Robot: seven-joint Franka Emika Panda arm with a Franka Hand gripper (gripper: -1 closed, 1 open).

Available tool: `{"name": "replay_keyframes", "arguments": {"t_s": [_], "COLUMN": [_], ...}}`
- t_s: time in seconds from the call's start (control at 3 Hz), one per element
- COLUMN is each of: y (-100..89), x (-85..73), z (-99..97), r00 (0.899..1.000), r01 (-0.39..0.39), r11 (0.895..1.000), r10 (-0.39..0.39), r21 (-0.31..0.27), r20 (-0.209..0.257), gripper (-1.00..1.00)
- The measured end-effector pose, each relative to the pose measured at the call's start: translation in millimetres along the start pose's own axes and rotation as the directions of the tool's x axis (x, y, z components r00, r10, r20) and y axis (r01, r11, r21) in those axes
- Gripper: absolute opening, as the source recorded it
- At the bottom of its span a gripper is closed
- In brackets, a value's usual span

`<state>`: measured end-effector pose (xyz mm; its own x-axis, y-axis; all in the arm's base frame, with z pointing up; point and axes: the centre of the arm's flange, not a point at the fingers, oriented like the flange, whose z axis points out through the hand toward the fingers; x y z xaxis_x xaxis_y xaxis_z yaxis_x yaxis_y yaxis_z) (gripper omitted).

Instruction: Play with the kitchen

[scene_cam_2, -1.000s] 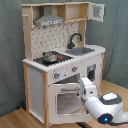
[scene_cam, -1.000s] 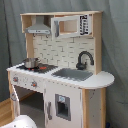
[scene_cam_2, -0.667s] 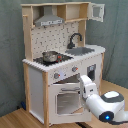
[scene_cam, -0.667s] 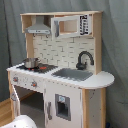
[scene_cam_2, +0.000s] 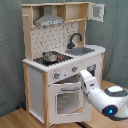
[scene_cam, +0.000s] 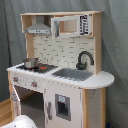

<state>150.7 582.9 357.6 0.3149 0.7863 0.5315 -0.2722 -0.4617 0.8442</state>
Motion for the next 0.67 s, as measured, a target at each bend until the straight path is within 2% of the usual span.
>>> {"name": "replay_keyframes", "arguments": {"t_s": [0.67], "y": [48.4], "x": [23.6], "z": [-3.2], "r00": [0.992], "r01": [0.126], "r11": [0.992], "r10": [-0.126], "r21": [-0.007], "r20": [-0.008], "gripper": [1.00]}}
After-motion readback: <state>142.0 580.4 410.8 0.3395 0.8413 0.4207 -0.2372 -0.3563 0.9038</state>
